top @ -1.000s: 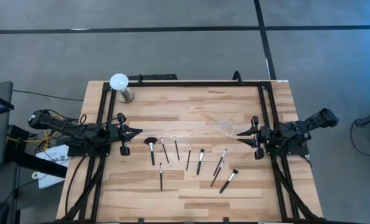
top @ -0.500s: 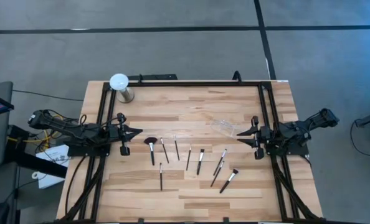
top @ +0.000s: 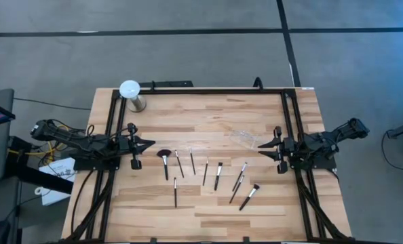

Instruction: Pick & Place Makeup Supplies

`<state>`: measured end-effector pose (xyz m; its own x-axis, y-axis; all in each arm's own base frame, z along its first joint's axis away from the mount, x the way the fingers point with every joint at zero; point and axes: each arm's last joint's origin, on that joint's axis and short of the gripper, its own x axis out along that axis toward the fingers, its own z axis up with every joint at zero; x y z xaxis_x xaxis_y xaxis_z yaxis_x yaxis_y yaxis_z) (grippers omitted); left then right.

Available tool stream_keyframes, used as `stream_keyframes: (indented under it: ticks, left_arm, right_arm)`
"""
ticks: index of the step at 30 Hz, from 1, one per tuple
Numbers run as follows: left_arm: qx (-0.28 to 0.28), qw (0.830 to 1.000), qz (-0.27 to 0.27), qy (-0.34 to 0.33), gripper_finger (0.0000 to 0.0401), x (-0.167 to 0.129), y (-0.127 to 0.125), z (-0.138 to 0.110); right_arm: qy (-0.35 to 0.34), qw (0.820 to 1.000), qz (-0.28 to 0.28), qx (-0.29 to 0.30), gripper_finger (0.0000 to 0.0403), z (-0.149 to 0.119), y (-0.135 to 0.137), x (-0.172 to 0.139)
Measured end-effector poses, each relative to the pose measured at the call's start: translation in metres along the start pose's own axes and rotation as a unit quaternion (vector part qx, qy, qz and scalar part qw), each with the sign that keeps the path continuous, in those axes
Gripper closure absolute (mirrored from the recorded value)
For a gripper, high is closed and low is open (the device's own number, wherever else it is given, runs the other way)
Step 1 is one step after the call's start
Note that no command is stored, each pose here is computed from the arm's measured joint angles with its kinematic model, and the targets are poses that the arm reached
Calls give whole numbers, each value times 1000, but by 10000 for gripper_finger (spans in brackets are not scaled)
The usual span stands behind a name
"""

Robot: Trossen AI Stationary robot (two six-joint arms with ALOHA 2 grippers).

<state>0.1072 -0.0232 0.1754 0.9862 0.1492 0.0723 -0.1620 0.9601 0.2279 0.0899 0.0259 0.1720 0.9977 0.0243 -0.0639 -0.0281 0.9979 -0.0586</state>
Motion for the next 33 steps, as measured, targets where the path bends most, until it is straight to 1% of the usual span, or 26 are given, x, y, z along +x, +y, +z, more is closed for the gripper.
stream_keyframes:
  ticks: [28,30,33]
  left_arm:
    - [6,1000,0,-1,393,0,0,0]
    - [-1,1000,1,-6,393,0,0,1]
    - [-36,999,4,-21,393,0,1,4]
  right_arm:
    - [0,1000,0,0,321,0,0,0]
    - [0,1000,0,0,321,0,0,0]
    - [0,1000,0,0,321,0,0,0]
